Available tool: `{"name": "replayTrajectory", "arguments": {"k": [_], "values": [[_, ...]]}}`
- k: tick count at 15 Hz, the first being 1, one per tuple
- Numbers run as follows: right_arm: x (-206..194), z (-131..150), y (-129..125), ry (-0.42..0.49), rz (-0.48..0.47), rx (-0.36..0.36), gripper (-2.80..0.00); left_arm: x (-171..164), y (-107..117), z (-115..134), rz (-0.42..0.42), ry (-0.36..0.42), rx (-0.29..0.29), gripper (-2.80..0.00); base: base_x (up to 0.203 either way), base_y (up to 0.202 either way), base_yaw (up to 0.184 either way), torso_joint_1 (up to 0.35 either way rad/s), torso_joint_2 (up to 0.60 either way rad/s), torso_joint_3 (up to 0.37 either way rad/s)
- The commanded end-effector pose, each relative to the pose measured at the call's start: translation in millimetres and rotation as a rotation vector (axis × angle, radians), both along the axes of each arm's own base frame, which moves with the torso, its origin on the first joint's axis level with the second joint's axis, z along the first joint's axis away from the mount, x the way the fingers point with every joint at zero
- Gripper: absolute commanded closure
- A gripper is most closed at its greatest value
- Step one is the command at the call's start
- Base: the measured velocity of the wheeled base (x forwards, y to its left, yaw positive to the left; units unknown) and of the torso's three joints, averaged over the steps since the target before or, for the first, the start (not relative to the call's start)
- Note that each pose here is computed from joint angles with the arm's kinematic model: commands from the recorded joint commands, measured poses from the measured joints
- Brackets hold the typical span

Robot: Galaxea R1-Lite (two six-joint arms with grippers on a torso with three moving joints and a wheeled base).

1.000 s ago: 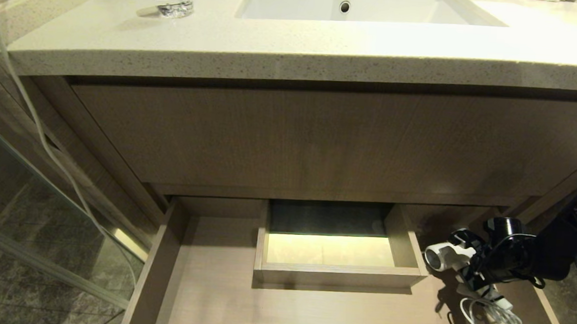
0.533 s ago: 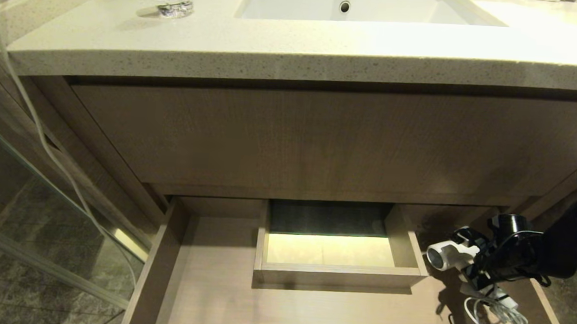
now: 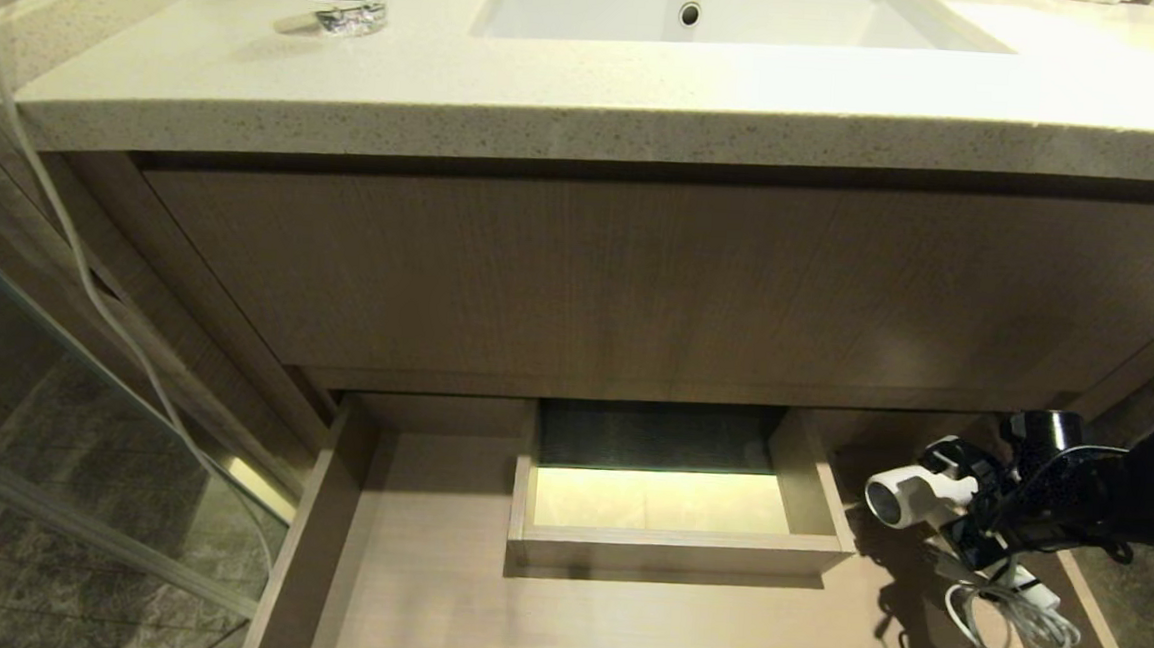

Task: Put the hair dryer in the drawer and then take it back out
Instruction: Take the hairdryer out

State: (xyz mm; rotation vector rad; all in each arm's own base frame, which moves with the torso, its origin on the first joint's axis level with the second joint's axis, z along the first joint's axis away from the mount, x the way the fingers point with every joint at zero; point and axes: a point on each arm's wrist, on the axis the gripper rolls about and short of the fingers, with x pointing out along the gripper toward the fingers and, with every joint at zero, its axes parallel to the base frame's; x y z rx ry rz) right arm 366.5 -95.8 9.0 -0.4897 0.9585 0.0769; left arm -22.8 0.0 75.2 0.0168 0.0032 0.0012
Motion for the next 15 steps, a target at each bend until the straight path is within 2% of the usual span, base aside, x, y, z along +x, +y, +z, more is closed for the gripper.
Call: {"name": "replayTrajectory", "arguments": {"k": [1, 6, 15], "values": [[-12, 32, 3, -0.039, 0.004, -0.009, 0.0, 0, 0, 0, 0.0, 0.0, 0.0, 0.0, 0.0, 0.0, 0.0, 0.0, 0.0, 0.0], [-53, 79, 14, -0.107, 0.012, -0.032, 0.0, 0, 0, 0, 0.0, 0.0, 0.0, 0.0, 0.0, 0.0, 0.0, 0.0, 0.0, 0.0], [-149, 167, 39, -0.347, 0.039, -0.137, 0.0, 0, 0, 0, 0.0, 0.0, 0.0, 0.0, 0.0, 0.0, 0.0, 0.0, 0.0, 0.0]]}}
